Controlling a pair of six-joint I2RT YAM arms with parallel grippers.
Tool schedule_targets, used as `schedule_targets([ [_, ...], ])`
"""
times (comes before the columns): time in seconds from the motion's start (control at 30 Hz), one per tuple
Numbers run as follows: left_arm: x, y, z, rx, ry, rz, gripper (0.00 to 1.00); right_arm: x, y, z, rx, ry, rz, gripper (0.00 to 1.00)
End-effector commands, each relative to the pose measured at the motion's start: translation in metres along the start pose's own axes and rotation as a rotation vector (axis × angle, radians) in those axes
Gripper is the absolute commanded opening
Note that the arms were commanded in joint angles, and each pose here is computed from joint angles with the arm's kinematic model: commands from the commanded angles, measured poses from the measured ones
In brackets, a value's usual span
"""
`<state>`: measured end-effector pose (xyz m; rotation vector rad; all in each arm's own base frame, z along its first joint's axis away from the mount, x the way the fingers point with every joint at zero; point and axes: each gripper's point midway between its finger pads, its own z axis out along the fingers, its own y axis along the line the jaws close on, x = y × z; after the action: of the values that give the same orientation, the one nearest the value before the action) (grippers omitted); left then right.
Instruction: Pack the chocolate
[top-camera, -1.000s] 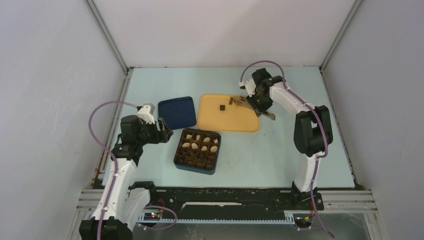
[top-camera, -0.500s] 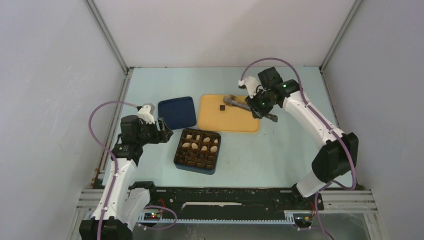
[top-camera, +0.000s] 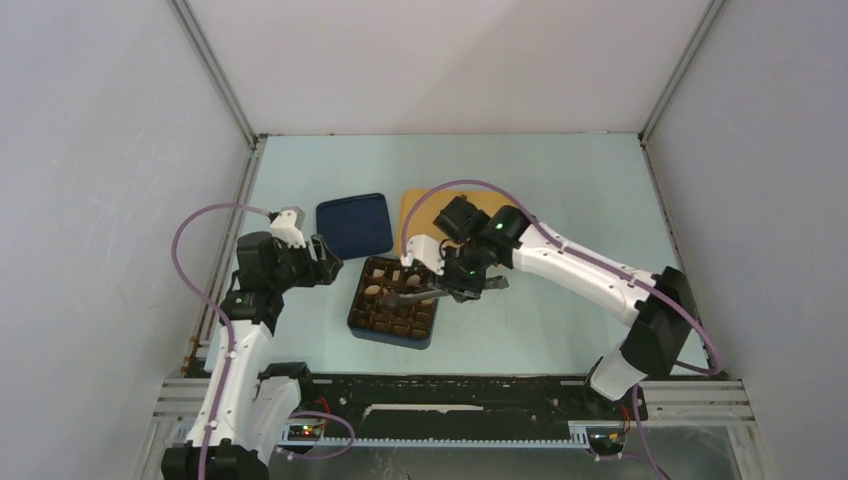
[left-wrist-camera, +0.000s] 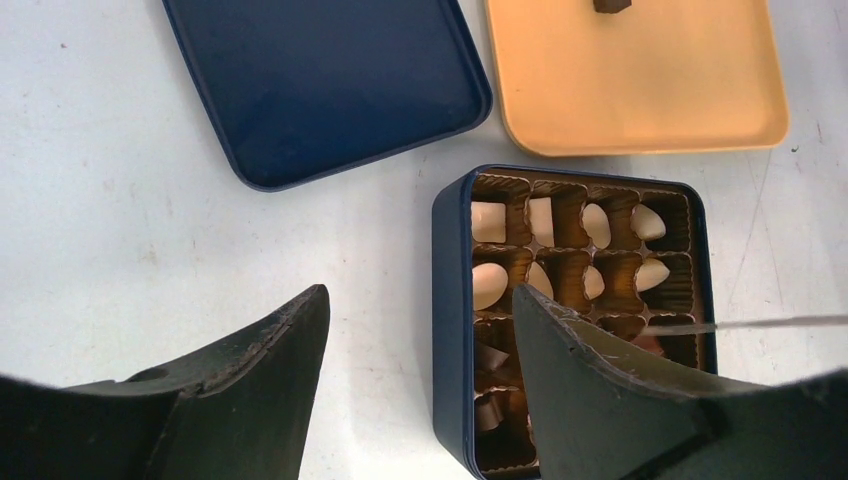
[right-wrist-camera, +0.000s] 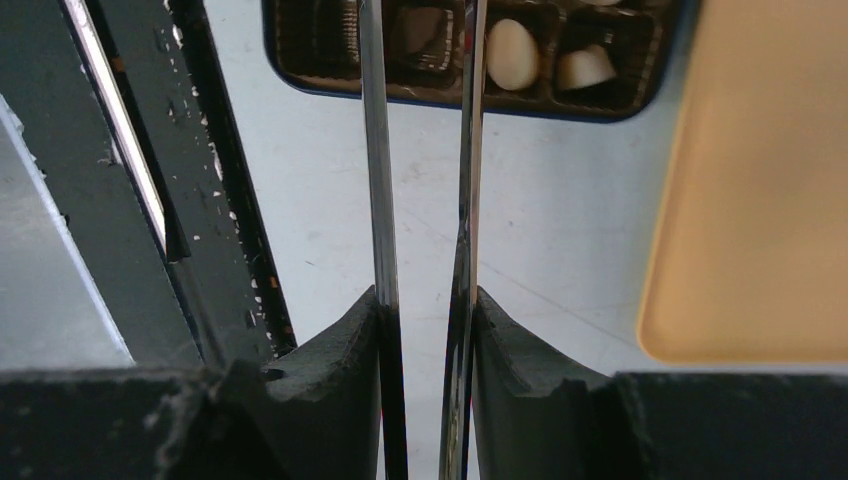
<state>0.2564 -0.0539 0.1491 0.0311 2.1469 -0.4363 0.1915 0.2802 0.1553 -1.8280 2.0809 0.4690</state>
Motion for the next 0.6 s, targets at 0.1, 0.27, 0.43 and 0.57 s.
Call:
schedule_targets([
  [0.1,-0.003,0.003,-0.002,-0.001,-0.046,0.002,0.72,-0.011,0.016,0.015,-0.066,0.027,-0.059,0.33],
  [0.27,-0.004,0.003,-0.002,0.000,-0.054,0.004,0.72,-0.014,0.023,0.019,-0.093,0.032,-0.067,0.34],
  [0.43,-0.004,0.002,-0.003,0.003,-0.058,0.004,0.72,-0.018,0.027,0.024,-0.119,0.036,-0.069,0.35],
  [0.57,-0.004,0.002,-0.003,0.004,-0.060,0.005,0.72,-0.022,0.029,0.027,-0.135,0.038,-0.069,0.36],
])
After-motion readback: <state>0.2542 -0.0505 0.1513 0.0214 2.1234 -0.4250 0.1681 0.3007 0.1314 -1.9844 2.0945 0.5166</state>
